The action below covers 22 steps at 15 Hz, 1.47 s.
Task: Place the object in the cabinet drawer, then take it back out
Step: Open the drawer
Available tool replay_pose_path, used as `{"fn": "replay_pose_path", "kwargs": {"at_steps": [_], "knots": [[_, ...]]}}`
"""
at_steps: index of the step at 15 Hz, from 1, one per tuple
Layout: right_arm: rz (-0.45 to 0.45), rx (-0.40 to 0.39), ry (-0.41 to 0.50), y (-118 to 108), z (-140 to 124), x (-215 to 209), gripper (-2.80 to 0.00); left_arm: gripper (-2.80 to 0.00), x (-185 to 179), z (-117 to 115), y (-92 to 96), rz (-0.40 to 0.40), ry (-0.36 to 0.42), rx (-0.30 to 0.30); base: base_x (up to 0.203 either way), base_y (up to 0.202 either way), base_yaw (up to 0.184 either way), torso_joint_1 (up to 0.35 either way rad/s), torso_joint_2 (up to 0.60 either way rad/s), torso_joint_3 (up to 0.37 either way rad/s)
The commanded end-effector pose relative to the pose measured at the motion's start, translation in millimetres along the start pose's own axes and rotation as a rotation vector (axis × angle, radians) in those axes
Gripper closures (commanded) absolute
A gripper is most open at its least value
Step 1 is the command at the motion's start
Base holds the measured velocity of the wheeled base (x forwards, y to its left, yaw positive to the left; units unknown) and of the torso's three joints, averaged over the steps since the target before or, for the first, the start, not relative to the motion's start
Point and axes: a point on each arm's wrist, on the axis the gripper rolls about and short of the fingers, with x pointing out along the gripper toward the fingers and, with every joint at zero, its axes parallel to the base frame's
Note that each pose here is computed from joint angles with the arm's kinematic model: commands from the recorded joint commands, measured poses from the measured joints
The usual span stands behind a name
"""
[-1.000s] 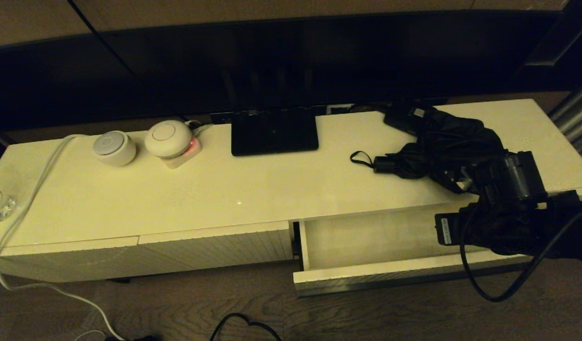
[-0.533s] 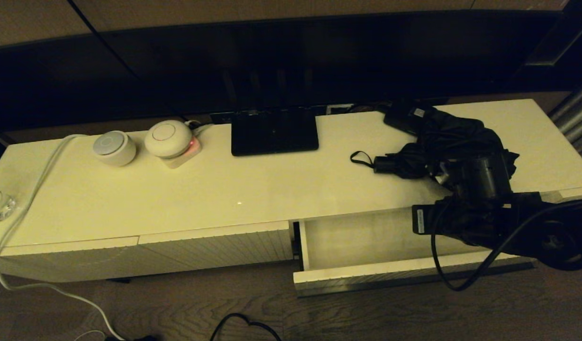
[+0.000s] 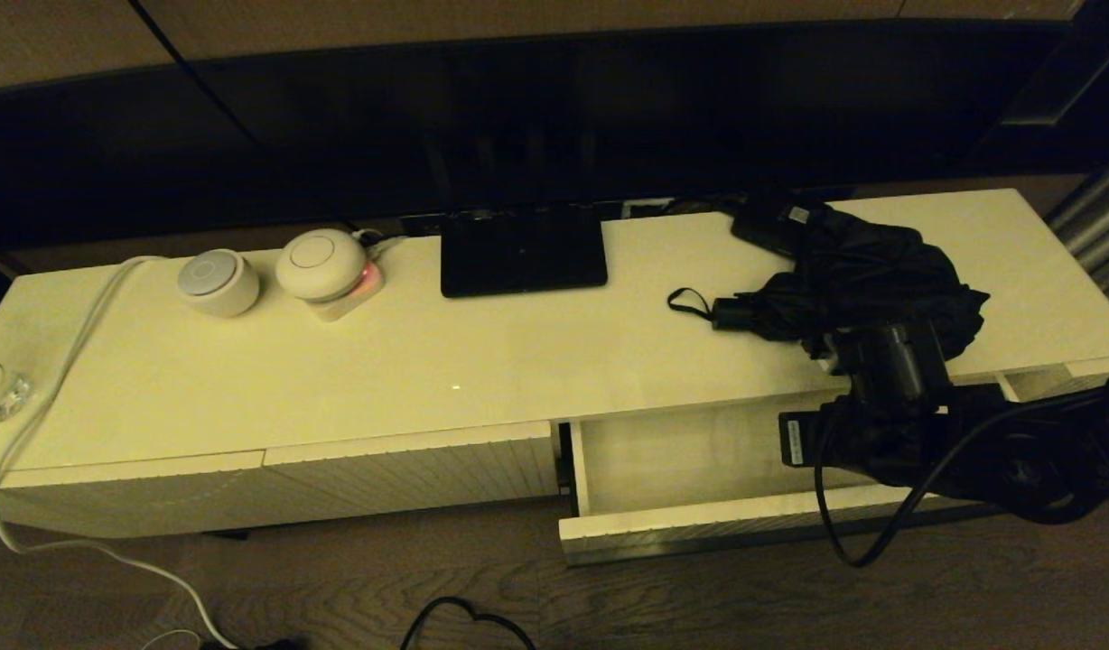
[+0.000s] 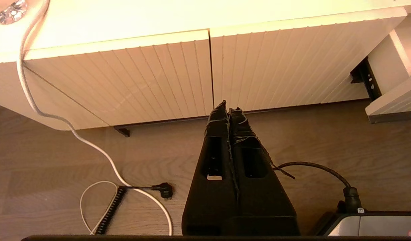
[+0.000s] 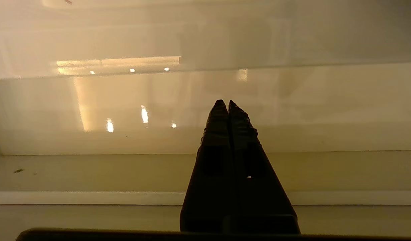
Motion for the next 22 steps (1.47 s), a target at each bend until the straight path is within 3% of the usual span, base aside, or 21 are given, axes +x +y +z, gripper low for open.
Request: {"fn": "replay_pose_path", "kwargs": {"at_steps": [1, 6, 9, 16, 22], "knots": [[-0.008, -0.011, 0.019, -2.8, -4.0, 1.7, 0.0, 0.0, 0.2, -0.8, 0.0, 0.001, 0.003, 0.0, 0.0, 0.0, 0.0, 0.0, 0.0, 0.0], [-0.013, -0.045, 0.083, -5.7, -12.9, 3.1, 0.0, 0.0, 0.2, -0.8, 0.0, 0.001, 0.003, 0.0, 0.0, 0.0, 0.0, 0.0, 0.0, 0.0], [-0.033, -0.07, 0.191, -7.5, -24.6, 4.2, 0.0, 0.0, 0.2, -0.8, 0.0, 0.001, 0.003, 0.0, 0.0, 0.0, 0.0, 0.0, 0.0, 0.0], [-0.056, -0.097, 0.304, -9.7, -41.0, 9.7, 0.0, 0.0, 0.2, -0.8, 0.0, 0.001, 0.003, 0.0, 0.0, 0.0, 0.0, 0.0, 0.0, 0.0], [-0.083, -0.131, 0.463, -15.9, -56.5, -3.8, 0.0, 0.0, 0.2, -0.8, 0.0, 0.001, 0.003, 0.0, 0.0, 0.0, 0.0, 0.0, 0.0, 0.0]]}}
